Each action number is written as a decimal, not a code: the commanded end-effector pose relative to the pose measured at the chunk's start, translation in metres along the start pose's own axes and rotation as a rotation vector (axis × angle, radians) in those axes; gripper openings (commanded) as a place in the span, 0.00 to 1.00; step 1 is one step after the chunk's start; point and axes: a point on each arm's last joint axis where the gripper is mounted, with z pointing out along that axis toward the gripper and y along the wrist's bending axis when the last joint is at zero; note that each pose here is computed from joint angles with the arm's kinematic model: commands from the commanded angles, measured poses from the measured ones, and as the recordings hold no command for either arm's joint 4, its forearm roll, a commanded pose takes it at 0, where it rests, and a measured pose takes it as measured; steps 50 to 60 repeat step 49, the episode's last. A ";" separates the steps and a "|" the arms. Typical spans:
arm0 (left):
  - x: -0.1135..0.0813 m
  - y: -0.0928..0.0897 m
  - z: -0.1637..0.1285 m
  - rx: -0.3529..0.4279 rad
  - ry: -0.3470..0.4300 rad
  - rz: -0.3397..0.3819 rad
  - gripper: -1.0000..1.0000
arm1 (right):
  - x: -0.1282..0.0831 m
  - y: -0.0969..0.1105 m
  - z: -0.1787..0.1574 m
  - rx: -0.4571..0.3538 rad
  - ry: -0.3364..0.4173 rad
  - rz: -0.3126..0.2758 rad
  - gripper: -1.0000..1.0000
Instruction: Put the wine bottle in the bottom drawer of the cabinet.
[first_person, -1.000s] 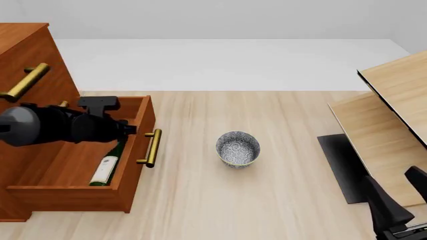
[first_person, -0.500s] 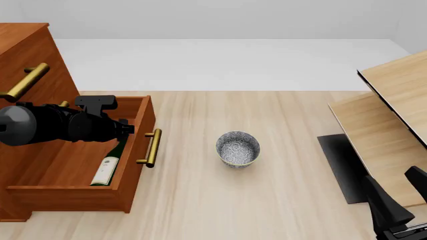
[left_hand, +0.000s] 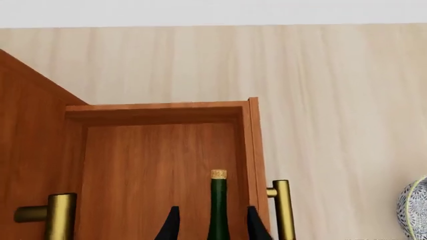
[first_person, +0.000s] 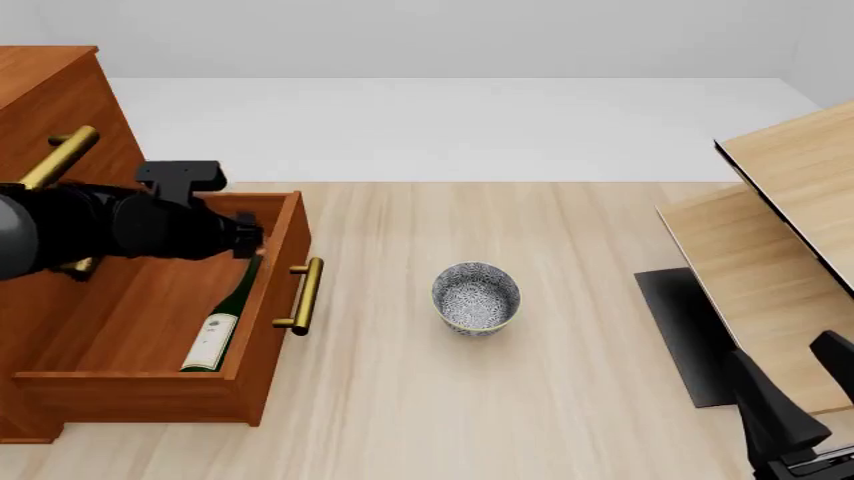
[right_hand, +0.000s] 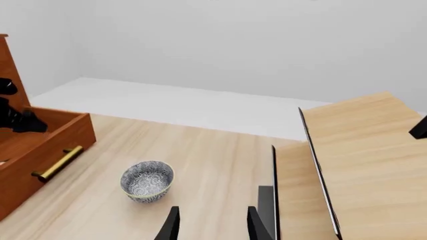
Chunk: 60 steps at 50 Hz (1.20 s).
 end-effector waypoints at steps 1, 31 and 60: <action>-0.019 -0.001 -0.026 0.010 -0.046 0.011 1.00 | -0.002 0.000 0.001 -0.007 -0.007 -0.001 1.00; -0.097 0.013 -0.169 -0.043 -0.350 0.092 1.00 | -0.013 0.000 0.002 -0.015 -0.024 -0.020 1.00; -0.092 0.016 -0.227 -0.061 -0.443 0.079 1.00 | -0.023 0.000 0.001 -0.017 -0.043 -0.032 1.00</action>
